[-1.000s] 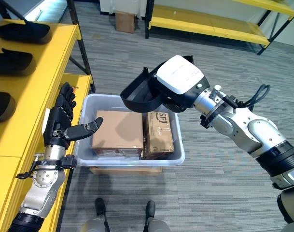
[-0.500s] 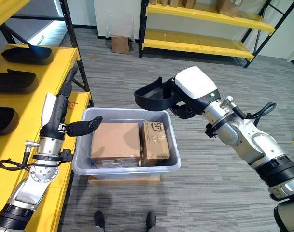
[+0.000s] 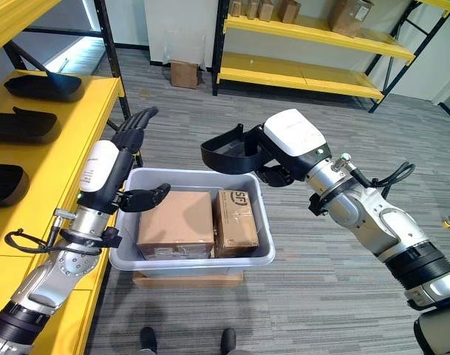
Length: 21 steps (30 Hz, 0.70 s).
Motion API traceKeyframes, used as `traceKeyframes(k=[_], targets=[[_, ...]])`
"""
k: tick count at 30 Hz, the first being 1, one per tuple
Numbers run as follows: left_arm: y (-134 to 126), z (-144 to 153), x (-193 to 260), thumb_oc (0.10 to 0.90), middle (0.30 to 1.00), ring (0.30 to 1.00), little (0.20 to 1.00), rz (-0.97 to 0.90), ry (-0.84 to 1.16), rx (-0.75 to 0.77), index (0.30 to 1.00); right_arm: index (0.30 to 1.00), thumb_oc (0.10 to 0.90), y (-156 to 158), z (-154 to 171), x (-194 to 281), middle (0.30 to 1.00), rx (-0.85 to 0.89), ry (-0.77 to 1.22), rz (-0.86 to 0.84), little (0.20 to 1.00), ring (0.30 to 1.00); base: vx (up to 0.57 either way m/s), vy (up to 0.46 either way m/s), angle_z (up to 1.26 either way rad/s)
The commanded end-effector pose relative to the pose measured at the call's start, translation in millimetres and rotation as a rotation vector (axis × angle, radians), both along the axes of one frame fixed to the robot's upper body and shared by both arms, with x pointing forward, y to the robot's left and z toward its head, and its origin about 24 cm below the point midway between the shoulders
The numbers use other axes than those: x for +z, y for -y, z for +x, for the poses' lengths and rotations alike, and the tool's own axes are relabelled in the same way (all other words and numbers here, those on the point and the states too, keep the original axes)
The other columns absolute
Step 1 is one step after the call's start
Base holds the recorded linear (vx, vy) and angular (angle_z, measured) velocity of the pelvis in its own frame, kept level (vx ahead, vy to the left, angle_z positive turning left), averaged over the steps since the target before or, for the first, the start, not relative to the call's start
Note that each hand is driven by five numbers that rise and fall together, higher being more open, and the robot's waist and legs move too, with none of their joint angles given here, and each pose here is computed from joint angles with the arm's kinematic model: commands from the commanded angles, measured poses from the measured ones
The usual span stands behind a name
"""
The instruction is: Move parts from the plastic box to the shelf.
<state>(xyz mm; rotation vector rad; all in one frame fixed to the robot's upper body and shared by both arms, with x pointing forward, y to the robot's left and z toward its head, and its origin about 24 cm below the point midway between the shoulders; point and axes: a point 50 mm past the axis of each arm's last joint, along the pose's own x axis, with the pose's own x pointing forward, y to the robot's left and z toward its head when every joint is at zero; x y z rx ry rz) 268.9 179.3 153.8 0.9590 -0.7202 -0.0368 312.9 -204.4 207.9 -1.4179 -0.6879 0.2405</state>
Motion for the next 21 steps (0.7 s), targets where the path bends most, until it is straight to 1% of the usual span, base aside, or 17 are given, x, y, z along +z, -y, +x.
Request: traceKeyframes(k=[1,21], targets=[[23.8,1.5,34.1,0.9,1.0,1.0,1.0,0.003,0.206,-0.126,1.0,0.3,0.4,-7.4,0.4,64.6,0.3,0.053,0.269,0.186,0.3,0.3,0.0,0.0,0.0],[54.7,15.1,33.9,0.9,1.0,1.0,1.0,0.055,0.247,-0.174,1.0,0.3,0.4,-36.8,9.0,66.7,0.3,0.133,0.278,0.189,0.3,0.3,0.0,0.002,0.01]])
